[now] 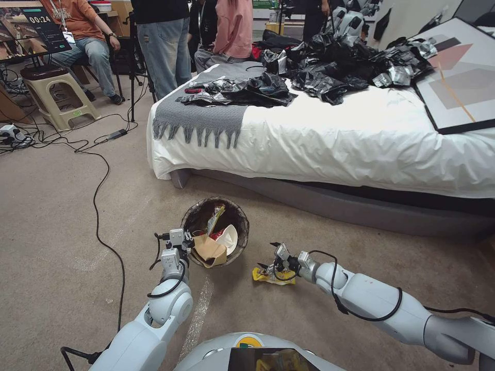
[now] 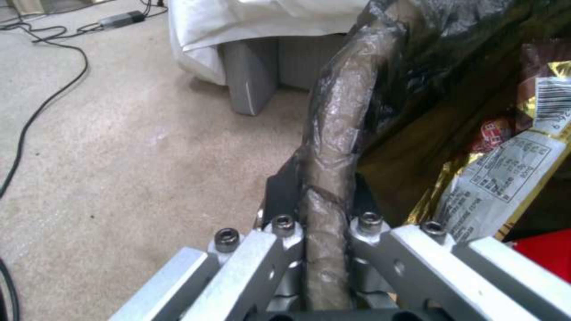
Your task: Pick up the trash bin, then pick up the garbage from the floor and place it into the trash bin.
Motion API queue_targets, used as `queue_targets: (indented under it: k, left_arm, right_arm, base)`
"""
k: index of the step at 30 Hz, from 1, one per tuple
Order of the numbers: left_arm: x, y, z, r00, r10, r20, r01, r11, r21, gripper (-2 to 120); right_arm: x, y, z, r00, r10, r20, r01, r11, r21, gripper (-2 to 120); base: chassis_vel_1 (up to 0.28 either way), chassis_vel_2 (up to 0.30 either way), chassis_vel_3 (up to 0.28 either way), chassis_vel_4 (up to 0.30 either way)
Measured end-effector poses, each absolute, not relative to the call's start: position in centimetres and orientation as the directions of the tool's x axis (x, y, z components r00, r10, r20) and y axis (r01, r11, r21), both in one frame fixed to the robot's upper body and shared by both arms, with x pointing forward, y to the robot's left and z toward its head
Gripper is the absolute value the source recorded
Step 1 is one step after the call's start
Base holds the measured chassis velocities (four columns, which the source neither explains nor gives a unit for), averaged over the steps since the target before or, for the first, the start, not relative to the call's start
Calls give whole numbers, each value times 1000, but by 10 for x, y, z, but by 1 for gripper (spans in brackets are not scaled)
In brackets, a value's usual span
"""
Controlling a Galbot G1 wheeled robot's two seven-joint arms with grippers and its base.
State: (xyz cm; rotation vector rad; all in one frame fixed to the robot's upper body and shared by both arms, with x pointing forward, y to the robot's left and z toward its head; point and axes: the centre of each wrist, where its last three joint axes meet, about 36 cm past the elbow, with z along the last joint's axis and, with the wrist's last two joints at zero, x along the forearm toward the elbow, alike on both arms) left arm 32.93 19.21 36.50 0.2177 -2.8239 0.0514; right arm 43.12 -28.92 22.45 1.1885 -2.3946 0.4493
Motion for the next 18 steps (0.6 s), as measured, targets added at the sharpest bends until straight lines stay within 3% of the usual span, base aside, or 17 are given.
queue_targets:
  k: [18]
  left_arm:
    - [332, 191, 364, -941, -150, 303, -163, 986, -19, 2]
  right_arm:
    - [404, -278, 180, -487, -675, 554, -832, 551, -60, 100]
  base:
    - [0, 0, 0, 0]
